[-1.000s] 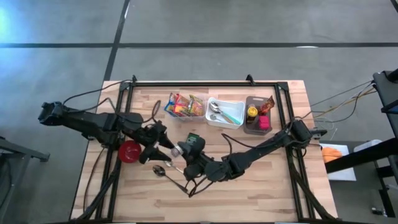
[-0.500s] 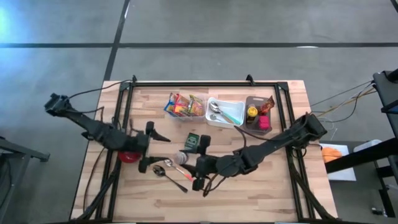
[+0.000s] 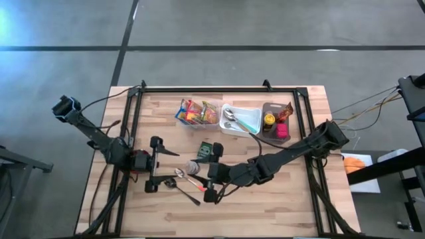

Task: Pick & Place Food Item
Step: Put the brown seasoning bottle into the black bin

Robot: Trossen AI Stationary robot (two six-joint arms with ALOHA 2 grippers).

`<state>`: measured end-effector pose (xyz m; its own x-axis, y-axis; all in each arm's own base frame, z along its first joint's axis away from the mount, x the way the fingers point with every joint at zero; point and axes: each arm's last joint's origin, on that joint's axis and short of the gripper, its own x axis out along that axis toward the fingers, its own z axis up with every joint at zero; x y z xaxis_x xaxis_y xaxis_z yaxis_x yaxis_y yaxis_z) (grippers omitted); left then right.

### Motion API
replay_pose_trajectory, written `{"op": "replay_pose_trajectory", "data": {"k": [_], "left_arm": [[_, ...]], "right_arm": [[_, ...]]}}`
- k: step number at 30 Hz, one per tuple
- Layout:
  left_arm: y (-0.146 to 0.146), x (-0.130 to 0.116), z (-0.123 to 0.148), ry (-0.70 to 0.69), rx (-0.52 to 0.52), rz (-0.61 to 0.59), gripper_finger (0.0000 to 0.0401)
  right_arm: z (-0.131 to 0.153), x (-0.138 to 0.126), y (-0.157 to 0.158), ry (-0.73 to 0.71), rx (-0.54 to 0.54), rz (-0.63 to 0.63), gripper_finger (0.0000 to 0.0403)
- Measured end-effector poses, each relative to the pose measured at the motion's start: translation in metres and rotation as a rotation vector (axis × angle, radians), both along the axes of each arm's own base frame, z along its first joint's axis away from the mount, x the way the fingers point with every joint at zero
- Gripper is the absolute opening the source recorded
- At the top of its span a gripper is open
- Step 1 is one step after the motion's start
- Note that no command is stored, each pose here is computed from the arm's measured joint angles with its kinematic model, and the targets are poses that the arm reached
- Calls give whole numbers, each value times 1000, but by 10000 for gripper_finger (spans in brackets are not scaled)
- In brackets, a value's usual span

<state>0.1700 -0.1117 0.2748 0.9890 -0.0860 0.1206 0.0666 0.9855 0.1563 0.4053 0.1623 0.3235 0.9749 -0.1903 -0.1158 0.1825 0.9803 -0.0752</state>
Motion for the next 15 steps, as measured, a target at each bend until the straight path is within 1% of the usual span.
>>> {"op": "replay_pose_trajectory", "data": {"k": [4,7,15], "left_arm": [[-3,2,3,-71,4,-27,332],[-4,5,4,-97,-2,-25,332],[-6,21,13,-112,-13,11,333]], "right_arm": [[2,0,0,-30,16,3,184],[4,1,-1,-47,17,4,184],[-1,8,-7,-58,35,32,184]]}}
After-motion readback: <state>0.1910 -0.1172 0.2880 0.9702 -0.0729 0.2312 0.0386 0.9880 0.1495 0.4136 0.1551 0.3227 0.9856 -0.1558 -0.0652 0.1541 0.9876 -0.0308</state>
